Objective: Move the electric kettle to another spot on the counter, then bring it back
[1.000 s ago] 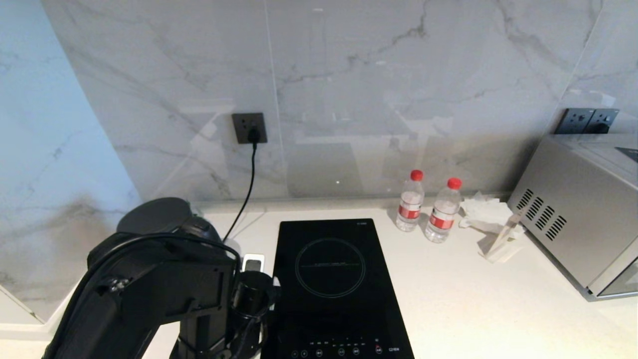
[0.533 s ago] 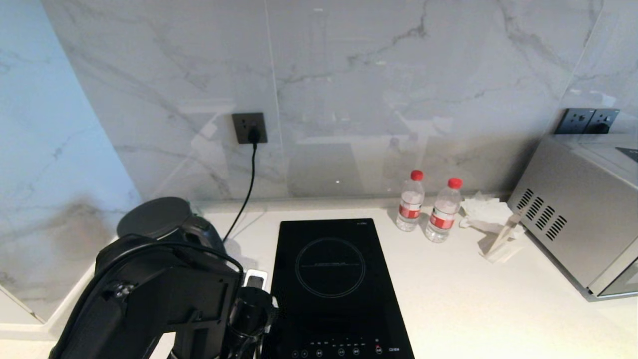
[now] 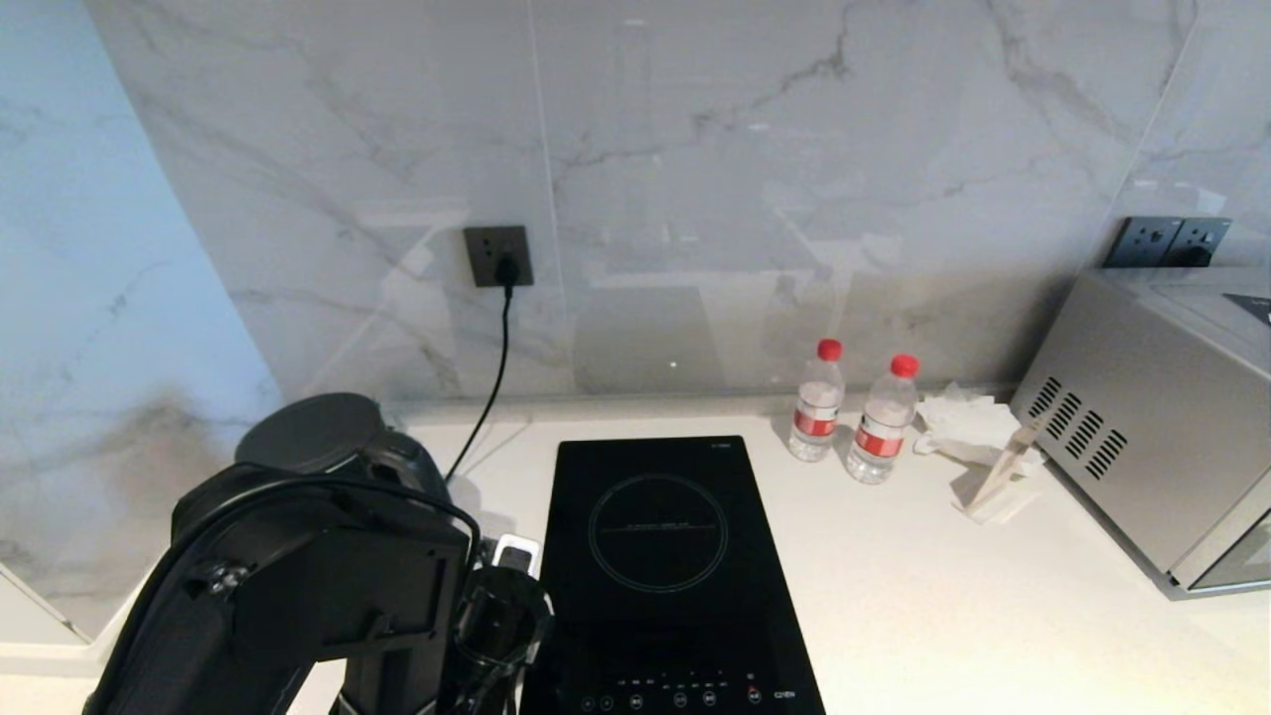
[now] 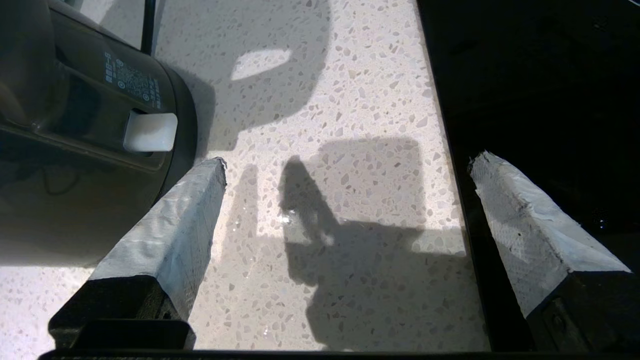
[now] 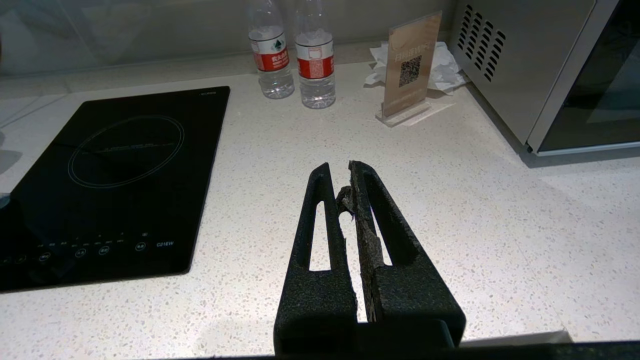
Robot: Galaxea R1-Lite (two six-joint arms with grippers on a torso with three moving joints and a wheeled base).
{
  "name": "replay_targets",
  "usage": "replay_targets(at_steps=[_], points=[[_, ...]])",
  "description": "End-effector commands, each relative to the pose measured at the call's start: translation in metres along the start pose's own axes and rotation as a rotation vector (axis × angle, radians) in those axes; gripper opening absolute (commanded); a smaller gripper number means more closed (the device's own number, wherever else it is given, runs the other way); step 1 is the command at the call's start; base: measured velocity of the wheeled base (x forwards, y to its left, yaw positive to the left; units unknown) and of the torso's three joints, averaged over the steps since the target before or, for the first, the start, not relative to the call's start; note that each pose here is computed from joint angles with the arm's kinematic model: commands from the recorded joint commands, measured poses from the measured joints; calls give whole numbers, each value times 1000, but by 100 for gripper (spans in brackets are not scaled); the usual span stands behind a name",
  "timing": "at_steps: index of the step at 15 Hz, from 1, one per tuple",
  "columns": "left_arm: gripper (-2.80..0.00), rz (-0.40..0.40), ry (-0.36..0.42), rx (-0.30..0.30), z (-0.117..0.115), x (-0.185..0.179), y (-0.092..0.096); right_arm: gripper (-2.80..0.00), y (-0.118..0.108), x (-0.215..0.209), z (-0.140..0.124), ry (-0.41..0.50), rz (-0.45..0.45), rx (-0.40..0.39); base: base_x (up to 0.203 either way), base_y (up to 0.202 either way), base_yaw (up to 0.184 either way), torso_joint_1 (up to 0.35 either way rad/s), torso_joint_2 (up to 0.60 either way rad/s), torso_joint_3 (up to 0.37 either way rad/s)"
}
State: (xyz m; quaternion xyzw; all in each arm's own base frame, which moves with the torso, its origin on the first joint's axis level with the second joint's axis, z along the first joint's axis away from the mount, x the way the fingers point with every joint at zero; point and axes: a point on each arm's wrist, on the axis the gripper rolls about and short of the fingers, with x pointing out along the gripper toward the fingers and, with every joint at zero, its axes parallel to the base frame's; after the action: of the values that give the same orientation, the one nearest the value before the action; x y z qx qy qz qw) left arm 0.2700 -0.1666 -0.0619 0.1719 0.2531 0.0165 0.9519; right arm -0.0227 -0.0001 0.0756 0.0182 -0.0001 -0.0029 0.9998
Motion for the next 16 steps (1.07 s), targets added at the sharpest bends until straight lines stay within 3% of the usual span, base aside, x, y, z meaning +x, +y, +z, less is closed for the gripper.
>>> replay_targets(at_steps=[1,3,4,5,7,9,14,16], points=[[0,2,-40,-86,10,-2,2,-280,0,0,0,0,0,0,0,0,0,0,0,0],[0,-32,-92,-256,28,-12,4,-280,0,0,0,0,0,0,0,0,0,0,0,0],[0,-72,-88,-301,30,-16,4,-280,0,0,0,0,0,0,0,0,0,0,0,0],[0,-78,-66,-315,27,-16,3,-280,0,0,0,0,0,0,0,0,0,0,0,0],[0,-83,-30,-398,27,-10,-1,-280,0,0,0,0,0,0,0,0,0,0,0,0],[0,-109,50,-440,24,-11,-1,-280,0,0,0,0,0,0,0,0,0,0,0,0],[0,-56,29,-489,36,18,1,-280,0,0,0,0,0,0,0,0,0,0,0,0],[0,-39,38,-482,35,27,0,-280,0,0,0,0,0,0,0,0,0,0,0,0]])
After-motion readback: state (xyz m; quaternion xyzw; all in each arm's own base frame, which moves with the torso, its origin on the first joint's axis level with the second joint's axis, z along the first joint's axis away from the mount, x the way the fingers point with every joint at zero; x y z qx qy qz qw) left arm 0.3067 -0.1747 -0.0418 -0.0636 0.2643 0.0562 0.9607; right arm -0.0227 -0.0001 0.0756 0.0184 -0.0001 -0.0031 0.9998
